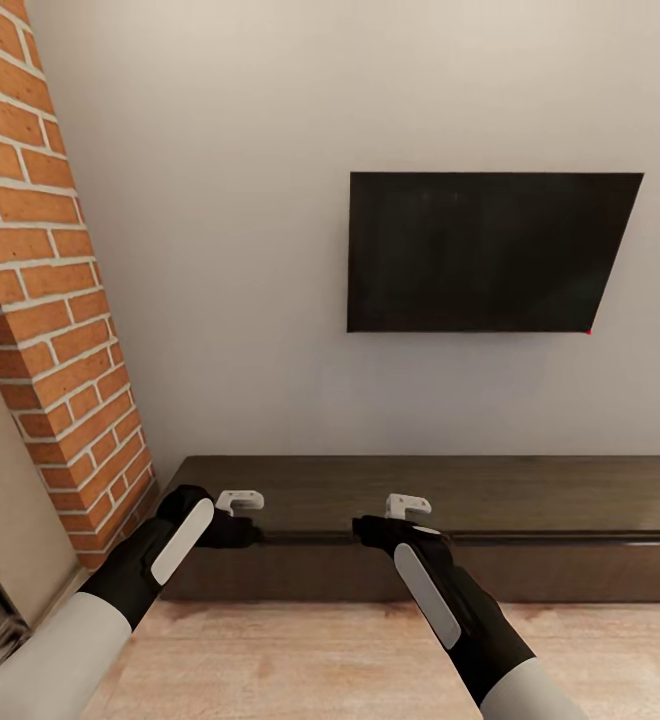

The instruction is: Place each of the two pumpkins and all three candles from the living room inside a cabinet in the living room (use any cabinet), then make sure every cabinet is closed, and position the cauldron so it is next to a table in the living room.

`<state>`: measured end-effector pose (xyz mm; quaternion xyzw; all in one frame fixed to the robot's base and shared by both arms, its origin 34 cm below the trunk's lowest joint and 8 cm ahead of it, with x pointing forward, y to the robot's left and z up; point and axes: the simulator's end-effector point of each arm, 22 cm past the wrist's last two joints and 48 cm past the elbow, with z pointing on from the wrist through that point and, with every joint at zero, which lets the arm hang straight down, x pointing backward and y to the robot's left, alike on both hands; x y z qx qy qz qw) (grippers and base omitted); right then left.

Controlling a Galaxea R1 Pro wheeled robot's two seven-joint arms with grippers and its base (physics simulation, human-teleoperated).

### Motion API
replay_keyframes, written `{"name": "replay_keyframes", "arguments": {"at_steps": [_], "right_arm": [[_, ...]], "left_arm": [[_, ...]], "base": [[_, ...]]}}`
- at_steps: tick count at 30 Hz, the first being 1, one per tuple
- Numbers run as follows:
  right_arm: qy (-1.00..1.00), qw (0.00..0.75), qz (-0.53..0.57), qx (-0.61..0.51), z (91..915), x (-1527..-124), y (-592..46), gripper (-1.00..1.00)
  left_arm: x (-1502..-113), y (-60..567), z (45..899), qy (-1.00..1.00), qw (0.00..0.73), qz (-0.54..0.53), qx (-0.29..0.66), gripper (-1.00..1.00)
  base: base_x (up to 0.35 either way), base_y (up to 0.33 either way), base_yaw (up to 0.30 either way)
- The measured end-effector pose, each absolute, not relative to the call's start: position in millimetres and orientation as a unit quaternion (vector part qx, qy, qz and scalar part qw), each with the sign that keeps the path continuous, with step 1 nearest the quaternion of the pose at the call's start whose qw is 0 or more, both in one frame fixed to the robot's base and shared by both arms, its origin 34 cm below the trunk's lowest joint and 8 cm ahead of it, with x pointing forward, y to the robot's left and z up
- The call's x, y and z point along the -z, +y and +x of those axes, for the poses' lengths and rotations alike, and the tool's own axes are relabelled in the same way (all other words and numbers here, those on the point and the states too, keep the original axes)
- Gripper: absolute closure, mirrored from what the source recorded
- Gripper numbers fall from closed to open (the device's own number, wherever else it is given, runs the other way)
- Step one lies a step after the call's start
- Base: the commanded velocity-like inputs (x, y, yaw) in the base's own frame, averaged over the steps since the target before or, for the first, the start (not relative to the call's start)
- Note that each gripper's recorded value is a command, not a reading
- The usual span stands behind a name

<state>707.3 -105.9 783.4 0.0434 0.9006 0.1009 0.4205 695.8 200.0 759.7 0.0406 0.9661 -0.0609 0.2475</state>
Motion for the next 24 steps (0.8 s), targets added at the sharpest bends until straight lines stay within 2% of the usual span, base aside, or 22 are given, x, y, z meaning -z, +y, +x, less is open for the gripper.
{"name": "replay_keyframes", "arguments": {"at_steps": [24], "right_arm": [[0.901, 0.420, 0.044, -0.101, 709, -824, -106, -1.00]], "left_arm": [[-800, 201, 698, 0.966, 0.247, 0.040, 0.060, -1.00]], "base": [[0.000, 0.000, 0.000]]}}
